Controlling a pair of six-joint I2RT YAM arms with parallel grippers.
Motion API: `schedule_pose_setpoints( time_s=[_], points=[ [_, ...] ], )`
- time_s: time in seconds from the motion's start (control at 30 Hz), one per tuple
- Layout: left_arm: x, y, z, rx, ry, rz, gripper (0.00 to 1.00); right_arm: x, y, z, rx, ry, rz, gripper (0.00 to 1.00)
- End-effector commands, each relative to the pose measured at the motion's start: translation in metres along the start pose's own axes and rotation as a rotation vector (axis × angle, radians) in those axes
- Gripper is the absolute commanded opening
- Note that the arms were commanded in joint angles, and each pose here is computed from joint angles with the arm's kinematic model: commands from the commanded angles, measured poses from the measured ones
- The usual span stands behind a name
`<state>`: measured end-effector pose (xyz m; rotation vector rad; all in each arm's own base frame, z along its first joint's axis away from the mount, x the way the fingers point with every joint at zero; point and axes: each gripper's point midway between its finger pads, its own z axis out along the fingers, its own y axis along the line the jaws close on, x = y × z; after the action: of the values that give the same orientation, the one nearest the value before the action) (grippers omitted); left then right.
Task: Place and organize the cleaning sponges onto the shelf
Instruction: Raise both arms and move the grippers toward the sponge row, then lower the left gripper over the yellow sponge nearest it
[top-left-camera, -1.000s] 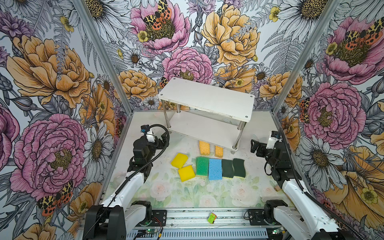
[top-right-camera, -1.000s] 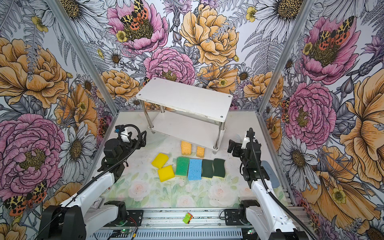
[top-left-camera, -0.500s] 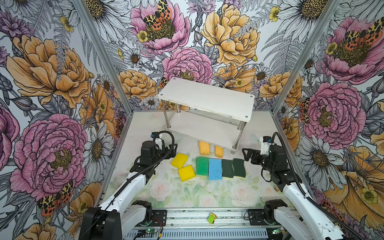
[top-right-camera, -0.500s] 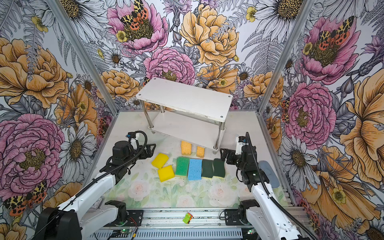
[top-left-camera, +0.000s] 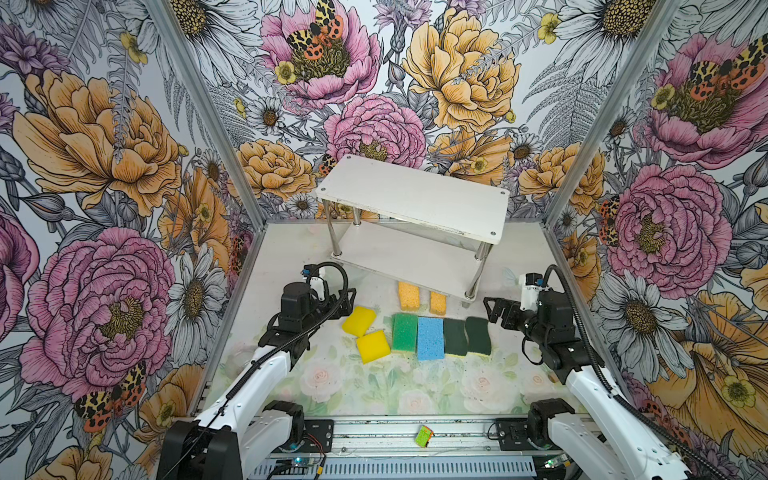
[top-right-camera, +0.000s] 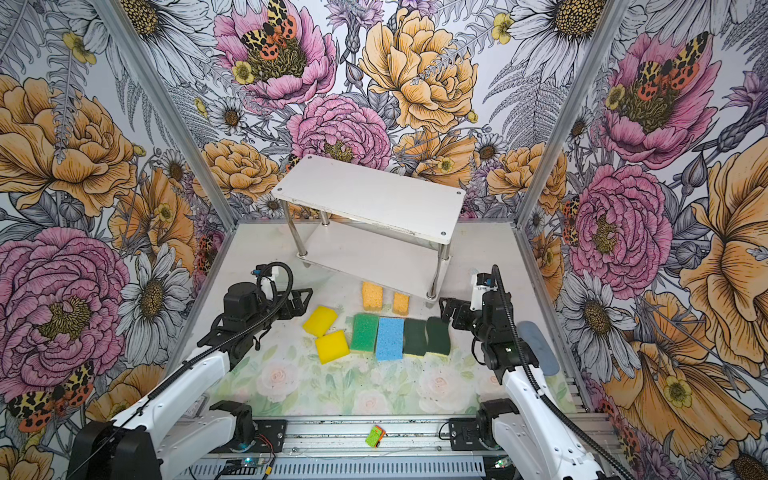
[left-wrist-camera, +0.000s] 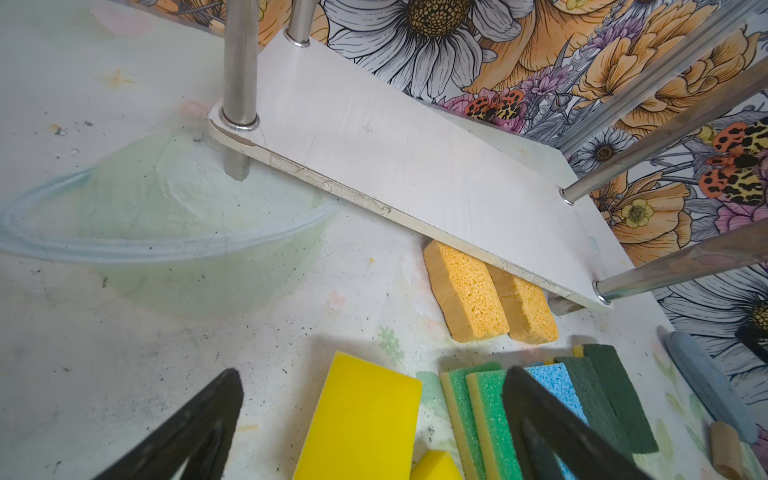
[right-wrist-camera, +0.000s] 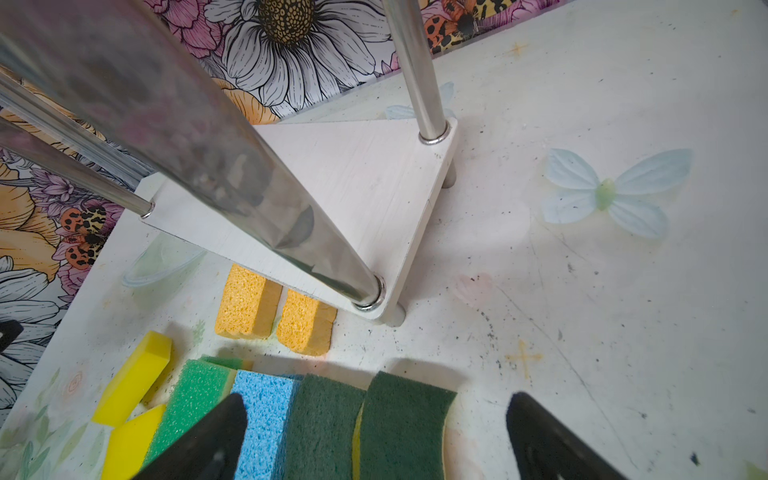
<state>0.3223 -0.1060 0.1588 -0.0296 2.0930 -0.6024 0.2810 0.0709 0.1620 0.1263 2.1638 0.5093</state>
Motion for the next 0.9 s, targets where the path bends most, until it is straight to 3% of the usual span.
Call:
schedule_pose_setpoints(
  time_s=[0.0, 0.33, 0.6, 0.87],
  points=[
    [0.012, -0.006, 0.004, 0.036, 0.044, -0.021, 0.99, 0.000, 0.009, -0.003, -0.037, -0.004, 0.008, 1.00],
    [0.038, -0.020, 0.014, 0.108, 0.178, -0.082, 0.99, 0.004, 0.023, -0.005, -0.101, 0.015, 0.024, 1.00],
    [0.069, -0.029, 0.012, 0.023, 0.331, -0.154, 0.99, 0.012, 0.033, -0.007, -0.157, 0.043, 0.047, 1.00],
    [0.076, -0.003, 0.005, -0.124, 0.356, -0.142, 0.99, 0.021, 0.032, -0.005, -0.165, 0.067, 0.052, 1.00]
  ],
)
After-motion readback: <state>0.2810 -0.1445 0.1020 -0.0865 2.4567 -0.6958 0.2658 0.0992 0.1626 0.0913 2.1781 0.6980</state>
